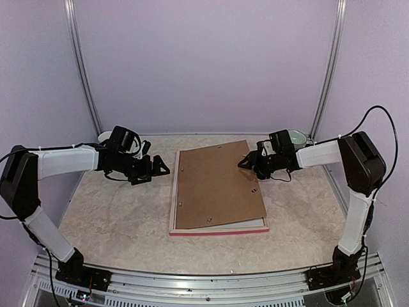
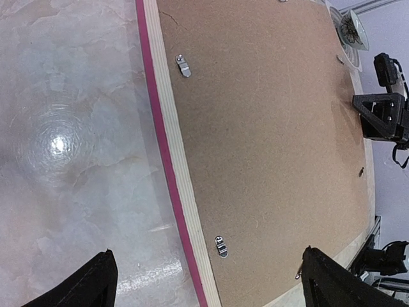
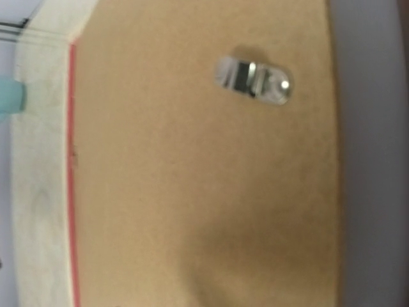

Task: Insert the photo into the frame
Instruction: Place the backboard on the frame body.

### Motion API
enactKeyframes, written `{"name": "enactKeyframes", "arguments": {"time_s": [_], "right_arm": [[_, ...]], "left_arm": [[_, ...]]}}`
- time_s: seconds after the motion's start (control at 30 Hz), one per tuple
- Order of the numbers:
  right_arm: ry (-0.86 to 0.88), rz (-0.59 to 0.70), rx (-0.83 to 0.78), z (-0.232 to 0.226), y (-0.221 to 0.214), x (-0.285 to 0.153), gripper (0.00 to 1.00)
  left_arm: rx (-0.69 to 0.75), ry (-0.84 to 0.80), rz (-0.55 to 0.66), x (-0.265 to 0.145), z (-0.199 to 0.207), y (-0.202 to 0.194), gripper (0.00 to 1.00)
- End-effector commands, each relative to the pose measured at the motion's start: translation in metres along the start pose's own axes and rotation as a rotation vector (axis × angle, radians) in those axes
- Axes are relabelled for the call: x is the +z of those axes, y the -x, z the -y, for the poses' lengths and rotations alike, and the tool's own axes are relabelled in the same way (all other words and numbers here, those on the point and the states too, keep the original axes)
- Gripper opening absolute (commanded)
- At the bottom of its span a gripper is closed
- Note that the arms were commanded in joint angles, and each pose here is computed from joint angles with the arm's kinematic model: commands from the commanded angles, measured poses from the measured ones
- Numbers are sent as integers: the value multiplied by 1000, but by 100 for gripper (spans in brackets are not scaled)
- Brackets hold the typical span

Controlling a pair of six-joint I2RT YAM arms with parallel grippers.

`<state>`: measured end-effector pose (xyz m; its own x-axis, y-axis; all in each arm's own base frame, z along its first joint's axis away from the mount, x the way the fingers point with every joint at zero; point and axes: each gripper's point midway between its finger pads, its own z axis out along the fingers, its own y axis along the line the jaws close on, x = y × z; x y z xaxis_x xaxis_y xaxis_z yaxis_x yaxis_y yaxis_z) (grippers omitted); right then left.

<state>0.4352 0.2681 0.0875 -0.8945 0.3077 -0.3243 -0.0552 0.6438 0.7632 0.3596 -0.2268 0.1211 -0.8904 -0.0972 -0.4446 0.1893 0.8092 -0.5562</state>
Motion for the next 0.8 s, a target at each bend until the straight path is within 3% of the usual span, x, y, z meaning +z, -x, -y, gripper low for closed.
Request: {"name": "enactKeyframes", "arguments": {"time_s": [0.0, 0.27, 0.5, 0.77], "right_arm": [[-72, -10, -85, -10, -4, -4, 57], [-132, -25, -124, -10, -8, -4, 60], [-228, -5, -175, -10, -1, -15, 72], [-299, 3, -234, -9, 5, -24, 76]], "left_arm": [[-8, -14, -4, 3, -2, -2, 99], [-11, -22, -3, 3, 0, -2, 99], [-12, -26, -6, 4, 0, -2, 99], [-13, -27, -6, 4, 0, -1, 99]]}}
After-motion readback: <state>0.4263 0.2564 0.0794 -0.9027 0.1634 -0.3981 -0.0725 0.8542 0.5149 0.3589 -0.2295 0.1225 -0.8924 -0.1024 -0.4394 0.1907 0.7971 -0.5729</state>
